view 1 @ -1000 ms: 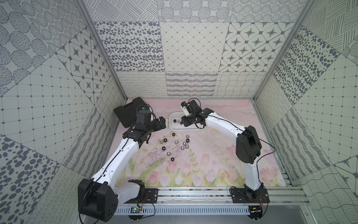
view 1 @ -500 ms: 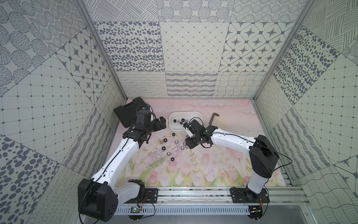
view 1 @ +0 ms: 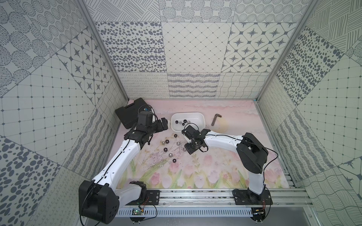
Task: Put the nuts on the desktop into the storage box
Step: Pick up the nut from the center of the board.
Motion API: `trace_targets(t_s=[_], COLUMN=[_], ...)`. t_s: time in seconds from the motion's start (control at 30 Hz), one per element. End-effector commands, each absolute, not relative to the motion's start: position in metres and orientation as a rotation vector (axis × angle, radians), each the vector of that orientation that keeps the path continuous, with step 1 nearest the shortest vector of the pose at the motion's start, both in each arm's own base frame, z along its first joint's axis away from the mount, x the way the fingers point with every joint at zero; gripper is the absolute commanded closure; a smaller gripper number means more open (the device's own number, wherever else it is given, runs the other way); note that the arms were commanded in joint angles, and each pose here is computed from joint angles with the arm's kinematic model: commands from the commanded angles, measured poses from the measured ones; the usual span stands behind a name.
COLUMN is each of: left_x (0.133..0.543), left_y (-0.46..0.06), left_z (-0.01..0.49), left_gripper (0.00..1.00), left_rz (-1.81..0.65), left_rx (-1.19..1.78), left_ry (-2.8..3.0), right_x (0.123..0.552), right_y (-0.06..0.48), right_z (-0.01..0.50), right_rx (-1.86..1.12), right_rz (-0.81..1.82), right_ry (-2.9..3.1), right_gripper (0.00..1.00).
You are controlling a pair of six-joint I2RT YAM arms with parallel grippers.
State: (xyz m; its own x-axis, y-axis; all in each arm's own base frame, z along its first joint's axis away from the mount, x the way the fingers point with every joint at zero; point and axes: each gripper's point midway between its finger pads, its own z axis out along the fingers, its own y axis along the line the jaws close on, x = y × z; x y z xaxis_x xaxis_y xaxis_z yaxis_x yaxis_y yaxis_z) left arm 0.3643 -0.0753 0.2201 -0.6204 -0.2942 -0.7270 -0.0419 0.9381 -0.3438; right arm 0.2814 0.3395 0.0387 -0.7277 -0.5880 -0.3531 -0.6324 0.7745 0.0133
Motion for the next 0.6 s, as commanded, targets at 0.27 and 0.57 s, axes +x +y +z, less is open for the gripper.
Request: trace_targets(t_s=[0.27, 0.57], left_x=[0.363, 0.365], left_y=[-0.076, -0.076], left_z=[0.225, 0.227], left_gripper=[0.01, 0.01], left_rz=[-0.366, -0.366], left_rx=[-0.222, -0.222], left_ry=[2.206, 2.200], right_x=[0.290, 0.287], right_y=[0.354, 0.357], right_z=[0.029, 0.029], right_rx=[-0.952, -0.945], right_rz=[0.176, 0.204], right_ry=[2.633, 2.652], right_gripper=[0.46, 0.72])
